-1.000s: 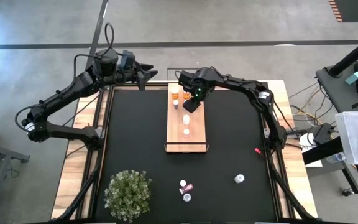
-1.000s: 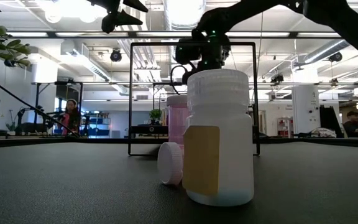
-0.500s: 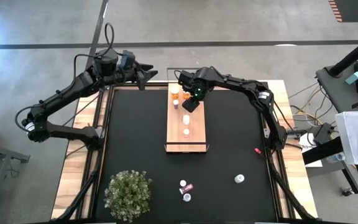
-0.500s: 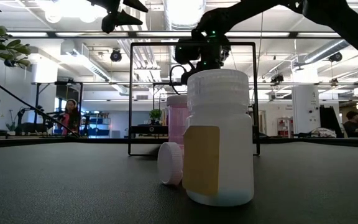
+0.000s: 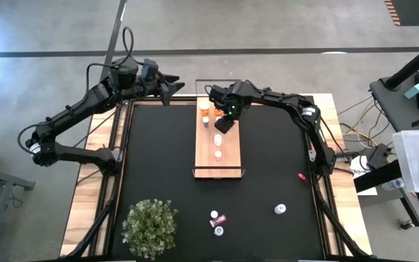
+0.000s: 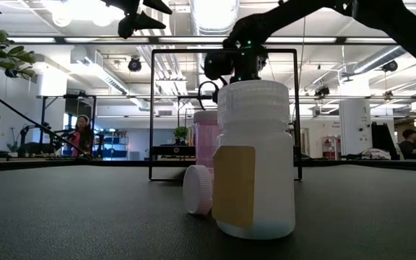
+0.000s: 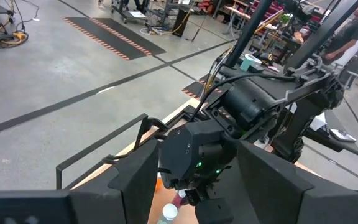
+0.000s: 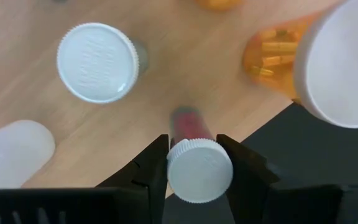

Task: Pick and place medicine bottles onto shelf by color
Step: Put the blue pill bottle aligned with the other blue pill bottles on the shelf, then put the top white pill bottle aligned with the other white pill bottle on the shelf

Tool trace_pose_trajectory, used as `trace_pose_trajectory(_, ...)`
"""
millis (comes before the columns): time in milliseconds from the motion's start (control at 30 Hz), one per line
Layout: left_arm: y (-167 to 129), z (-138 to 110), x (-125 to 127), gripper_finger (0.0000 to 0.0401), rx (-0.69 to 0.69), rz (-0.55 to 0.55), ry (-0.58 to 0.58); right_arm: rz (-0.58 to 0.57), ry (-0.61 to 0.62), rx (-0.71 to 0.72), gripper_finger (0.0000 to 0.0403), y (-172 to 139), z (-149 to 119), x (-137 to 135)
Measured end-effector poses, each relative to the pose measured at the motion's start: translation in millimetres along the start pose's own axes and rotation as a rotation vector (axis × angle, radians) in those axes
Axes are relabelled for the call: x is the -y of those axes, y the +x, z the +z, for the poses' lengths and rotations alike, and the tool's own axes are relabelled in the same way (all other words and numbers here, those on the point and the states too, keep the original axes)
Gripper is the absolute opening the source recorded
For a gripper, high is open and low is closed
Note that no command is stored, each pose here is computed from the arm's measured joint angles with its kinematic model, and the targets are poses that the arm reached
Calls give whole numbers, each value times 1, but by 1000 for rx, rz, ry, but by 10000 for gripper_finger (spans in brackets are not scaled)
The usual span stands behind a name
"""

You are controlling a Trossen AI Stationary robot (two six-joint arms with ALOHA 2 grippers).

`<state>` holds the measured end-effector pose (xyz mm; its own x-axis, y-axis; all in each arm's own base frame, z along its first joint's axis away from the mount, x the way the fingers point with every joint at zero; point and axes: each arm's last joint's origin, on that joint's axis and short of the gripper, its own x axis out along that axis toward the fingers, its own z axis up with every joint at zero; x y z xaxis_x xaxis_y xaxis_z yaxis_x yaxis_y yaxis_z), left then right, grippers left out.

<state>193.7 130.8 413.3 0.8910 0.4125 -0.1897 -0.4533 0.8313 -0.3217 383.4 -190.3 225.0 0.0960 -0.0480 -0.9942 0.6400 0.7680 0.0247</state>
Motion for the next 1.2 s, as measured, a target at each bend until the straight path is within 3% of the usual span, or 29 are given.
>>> trace_pose_trajectory(767,0,0,0,203,0,0,-8,5,-11,29,111,-1,3,-1)
trace_pose_trajectory(1200,0,0,0,203,0,0,-9,10,-14,48,196,-9,1,0)
